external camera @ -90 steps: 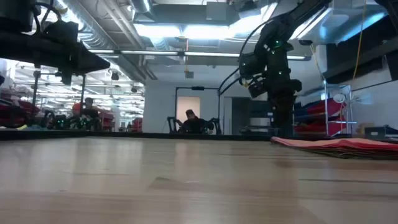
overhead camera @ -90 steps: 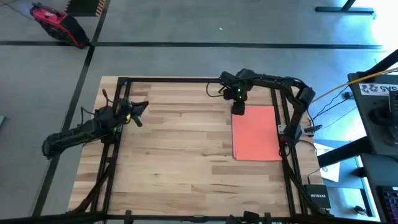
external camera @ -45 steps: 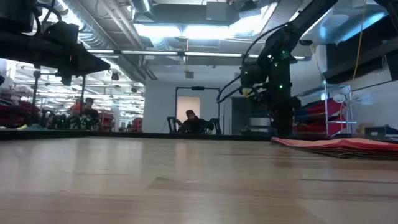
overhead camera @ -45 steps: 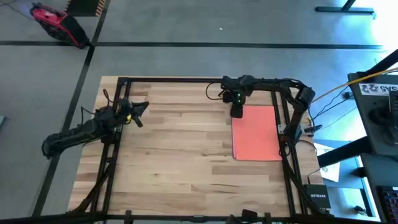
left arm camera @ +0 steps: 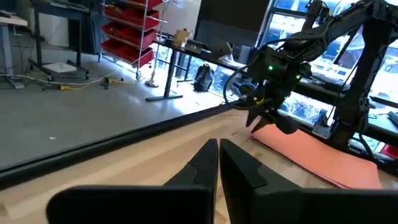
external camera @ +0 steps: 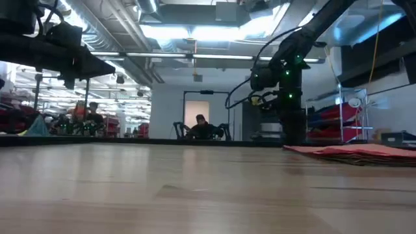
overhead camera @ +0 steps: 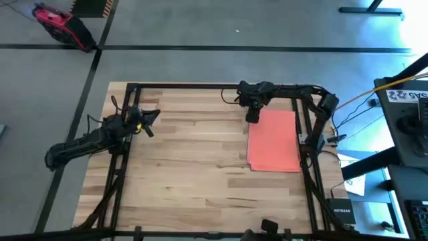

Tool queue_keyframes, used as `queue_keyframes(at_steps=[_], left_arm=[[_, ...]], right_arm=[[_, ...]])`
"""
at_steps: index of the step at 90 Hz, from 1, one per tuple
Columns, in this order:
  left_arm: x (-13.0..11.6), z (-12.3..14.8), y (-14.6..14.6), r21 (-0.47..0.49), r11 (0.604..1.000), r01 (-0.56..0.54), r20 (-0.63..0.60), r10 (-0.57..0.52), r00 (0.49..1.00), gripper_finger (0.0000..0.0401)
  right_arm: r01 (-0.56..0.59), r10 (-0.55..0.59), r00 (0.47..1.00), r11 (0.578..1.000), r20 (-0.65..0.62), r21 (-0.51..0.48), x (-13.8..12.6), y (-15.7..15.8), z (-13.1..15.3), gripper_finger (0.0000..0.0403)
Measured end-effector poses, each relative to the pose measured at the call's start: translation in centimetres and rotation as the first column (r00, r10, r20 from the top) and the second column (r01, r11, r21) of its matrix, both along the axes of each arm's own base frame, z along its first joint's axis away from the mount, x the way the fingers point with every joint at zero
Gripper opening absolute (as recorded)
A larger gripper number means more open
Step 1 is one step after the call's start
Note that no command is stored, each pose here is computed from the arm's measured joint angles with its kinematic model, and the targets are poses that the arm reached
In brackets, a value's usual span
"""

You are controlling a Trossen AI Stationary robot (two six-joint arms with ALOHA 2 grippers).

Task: Organize paper
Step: Move the orange color paper to the top left of the table

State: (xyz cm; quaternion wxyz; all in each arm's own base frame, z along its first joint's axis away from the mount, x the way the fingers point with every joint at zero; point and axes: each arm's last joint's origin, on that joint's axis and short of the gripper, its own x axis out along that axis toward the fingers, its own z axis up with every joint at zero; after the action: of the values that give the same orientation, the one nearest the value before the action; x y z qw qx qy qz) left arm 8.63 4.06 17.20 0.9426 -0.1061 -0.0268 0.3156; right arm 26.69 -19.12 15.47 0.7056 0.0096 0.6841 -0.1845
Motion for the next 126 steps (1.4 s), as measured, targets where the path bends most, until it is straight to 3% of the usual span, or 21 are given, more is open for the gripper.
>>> queue_keyframes(at_steps=[12,33,48,66,99,126], left_arm=[[0.0,0.0,0.0,0.000,1.000,0.000,0.000,0.000,1.000,0.0000],[0.2,-0.2,0.1,-0.014,1.000,0.000,-0.019,0.000,1.000,0.0000],[0.3,-0.4,0.1,-0.057,0.998,-0.003,-0.024,0.001,1.000,0.0000],[0.5,-0.7,0.2,-0.079,0.997,-0.005,-0.042,0.002,0.999,0.0000],[0.6,-0.7,0.2,-0.084,0.996,-0.006,-0.051,0.002,0.999,0.0000],[0.6,-0.7,0.2,-0.085,0.996,-0.006,-0.050,0.002,0.999,0.0000]], right_arm=[[0.001,-0.001,1.000,1.000,0.026,0.011,0.4,-0.4,0.9,0.0097],[0.055,-0.068,0.995,0.984,0.077,0.168,-0.9,-2.1,2.2,0.0096],[0.083,-0.144,0.975,0.944,0.172,0.321,-2.2,-3.6,2.4,0.0070],[0.082,-0.143,0.974,0.946,0.176,0.312,-3.2,-4.6,2.4,0.0066],[0.023,-0.089,0.982,0.932,0.166,0.362,-3.3,-4.7,1.5,0.0184],[0.016,-0.055,0.993,0.942,0.108,0.335,-3.1,-5.1,0.0,0.0167]])
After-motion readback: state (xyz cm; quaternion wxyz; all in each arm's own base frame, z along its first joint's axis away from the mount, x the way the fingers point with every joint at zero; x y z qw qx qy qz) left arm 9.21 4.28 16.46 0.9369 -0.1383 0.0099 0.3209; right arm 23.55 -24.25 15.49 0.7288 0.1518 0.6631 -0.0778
